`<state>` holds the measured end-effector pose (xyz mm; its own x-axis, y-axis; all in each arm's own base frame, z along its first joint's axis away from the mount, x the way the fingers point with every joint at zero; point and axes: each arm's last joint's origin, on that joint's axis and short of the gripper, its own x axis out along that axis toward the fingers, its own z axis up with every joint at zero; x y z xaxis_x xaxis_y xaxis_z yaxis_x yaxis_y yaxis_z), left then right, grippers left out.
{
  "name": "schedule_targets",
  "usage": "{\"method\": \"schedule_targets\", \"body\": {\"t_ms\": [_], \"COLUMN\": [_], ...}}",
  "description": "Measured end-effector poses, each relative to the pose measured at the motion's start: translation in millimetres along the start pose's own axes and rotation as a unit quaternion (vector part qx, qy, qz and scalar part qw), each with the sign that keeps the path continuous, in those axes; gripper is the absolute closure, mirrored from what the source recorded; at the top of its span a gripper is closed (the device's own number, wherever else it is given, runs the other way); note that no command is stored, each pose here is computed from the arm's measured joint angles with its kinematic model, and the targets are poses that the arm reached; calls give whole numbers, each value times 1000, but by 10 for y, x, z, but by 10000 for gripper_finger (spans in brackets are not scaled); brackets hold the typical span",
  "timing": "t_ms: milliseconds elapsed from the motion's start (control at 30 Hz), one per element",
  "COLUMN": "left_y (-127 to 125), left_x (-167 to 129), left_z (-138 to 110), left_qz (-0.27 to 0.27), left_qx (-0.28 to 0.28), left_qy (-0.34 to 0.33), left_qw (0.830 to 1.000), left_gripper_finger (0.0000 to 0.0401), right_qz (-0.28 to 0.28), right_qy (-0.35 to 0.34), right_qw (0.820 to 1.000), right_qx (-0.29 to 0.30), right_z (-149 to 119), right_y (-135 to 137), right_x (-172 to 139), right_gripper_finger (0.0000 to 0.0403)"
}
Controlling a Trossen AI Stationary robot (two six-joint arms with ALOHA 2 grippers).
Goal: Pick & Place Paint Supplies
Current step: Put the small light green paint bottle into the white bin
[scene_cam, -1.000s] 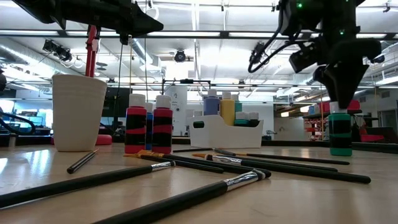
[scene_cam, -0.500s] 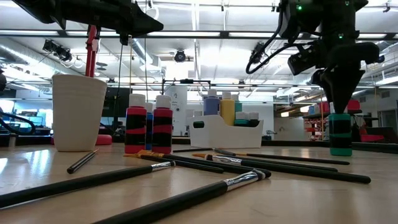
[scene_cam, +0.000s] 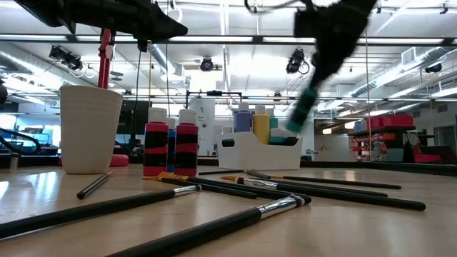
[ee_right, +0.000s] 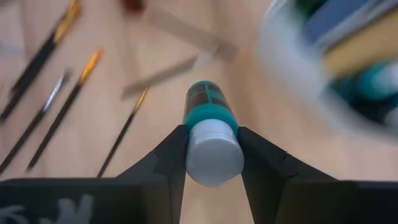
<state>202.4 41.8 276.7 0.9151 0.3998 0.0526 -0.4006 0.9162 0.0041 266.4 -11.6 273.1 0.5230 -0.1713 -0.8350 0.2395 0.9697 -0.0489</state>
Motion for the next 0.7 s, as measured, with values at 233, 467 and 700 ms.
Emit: {"method": "schedule_targets", "body": {"t_ms": [233, 467, 700], "left_y": [-1, -1, 0], "left_x": [0, 0, 0], "left_z": [0, 0, 0], "left_qz": [0, 0, 0], "left_qx": [1, 1, 8], "left_qy": [0, 0, 0], "left_qw": [1000, 1000, 1000], "left_gripper_finger": [383, 383, 383], "right_qz": [-60, -101, -107], "right_qy": [-72, 7, 76], "right_qw": [995, 995, 991], "right_qx": [-22, -20, 0], "right_z": [364, 436, 344], "right_y": [-333, -796, -1147], "right_x": [-127, 194, 512], "right_gripper_finger": [283, 282, 281]}}
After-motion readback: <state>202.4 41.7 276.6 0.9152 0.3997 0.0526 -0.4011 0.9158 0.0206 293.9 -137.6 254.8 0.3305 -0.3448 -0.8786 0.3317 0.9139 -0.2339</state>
